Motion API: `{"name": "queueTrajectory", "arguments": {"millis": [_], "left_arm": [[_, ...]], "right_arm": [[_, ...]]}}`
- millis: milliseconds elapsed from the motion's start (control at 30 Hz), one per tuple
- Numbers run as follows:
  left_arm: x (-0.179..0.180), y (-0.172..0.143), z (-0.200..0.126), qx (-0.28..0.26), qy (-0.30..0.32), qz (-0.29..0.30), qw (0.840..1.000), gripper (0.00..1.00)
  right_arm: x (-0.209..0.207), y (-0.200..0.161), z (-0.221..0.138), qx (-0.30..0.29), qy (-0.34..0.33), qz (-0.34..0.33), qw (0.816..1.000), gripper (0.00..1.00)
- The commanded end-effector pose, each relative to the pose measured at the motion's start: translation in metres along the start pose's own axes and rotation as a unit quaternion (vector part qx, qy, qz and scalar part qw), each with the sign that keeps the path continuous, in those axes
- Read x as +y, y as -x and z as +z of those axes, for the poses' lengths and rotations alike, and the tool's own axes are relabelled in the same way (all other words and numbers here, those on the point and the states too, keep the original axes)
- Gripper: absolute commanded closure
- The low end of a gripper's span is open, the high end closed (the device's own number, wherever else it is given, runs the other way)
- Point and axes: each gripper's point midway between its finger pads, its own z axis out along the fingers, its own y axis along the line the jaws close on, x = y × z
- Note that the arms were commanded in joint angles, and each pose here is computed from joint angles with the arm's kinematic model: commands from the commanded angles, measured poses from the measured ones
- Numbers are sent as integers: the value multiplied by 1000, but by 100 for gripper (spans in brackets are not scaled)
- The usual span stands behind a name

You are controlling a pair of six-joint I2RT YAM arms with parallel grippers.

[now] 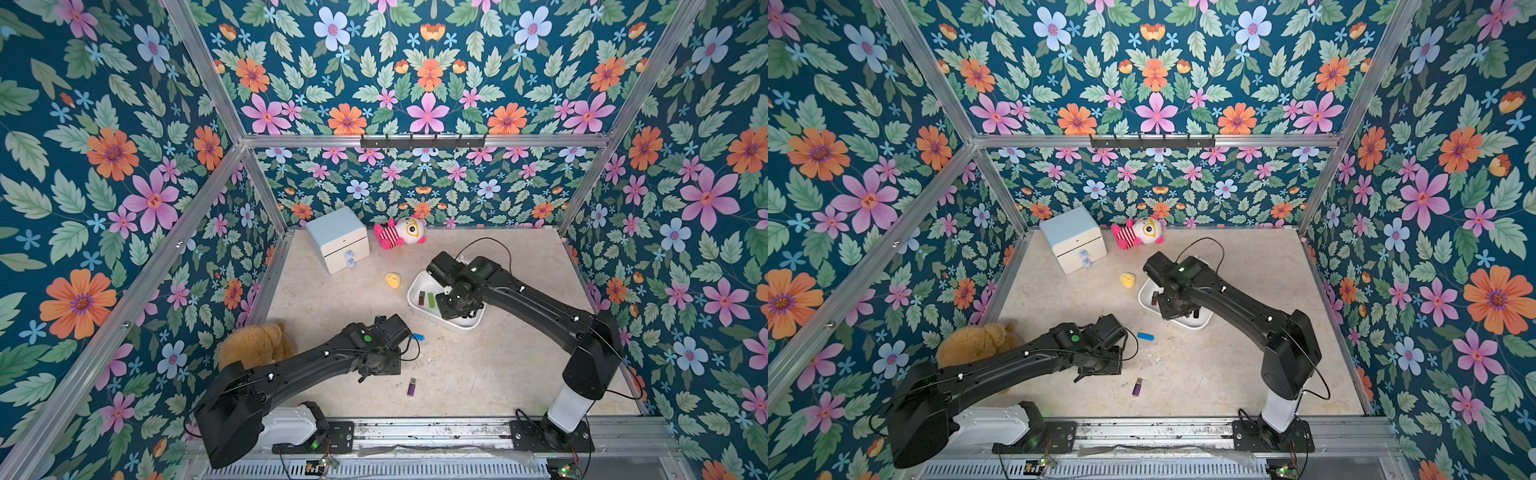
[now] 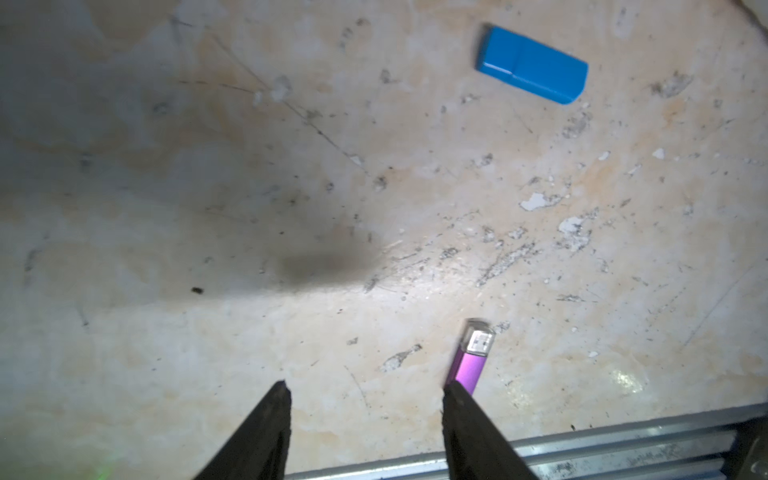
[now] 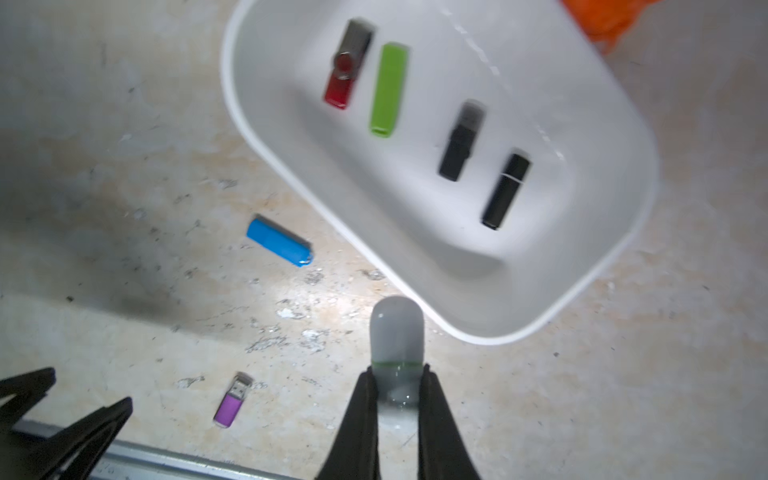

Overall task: Put the usb flash drive into the storage box
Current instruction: Place the USB flash in the storage box.

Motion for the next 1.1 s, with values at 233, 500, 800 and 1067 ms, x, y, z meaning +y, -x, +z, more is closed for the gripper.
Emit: {"name": "queueTrajectory", "arguments": {"millis": [233,500,800,1067], "left_arm": [[-37,-5,20,34,-23,45,998,38],[-47,-24,32,70,-23,68,995,38],[-52,-38,38,86,-18,76,993,40],[-46,-44,46,95,6,79,992,46]], "right_arm": [[-60,-31,-23,-9,-35,59,998,100],[-71,-46,-18,-4,-36,81,996,100],[-75,-49,-14,1,-37,84,996,100],[-74,-46,-14,-1,-33,86,996,100]]}}
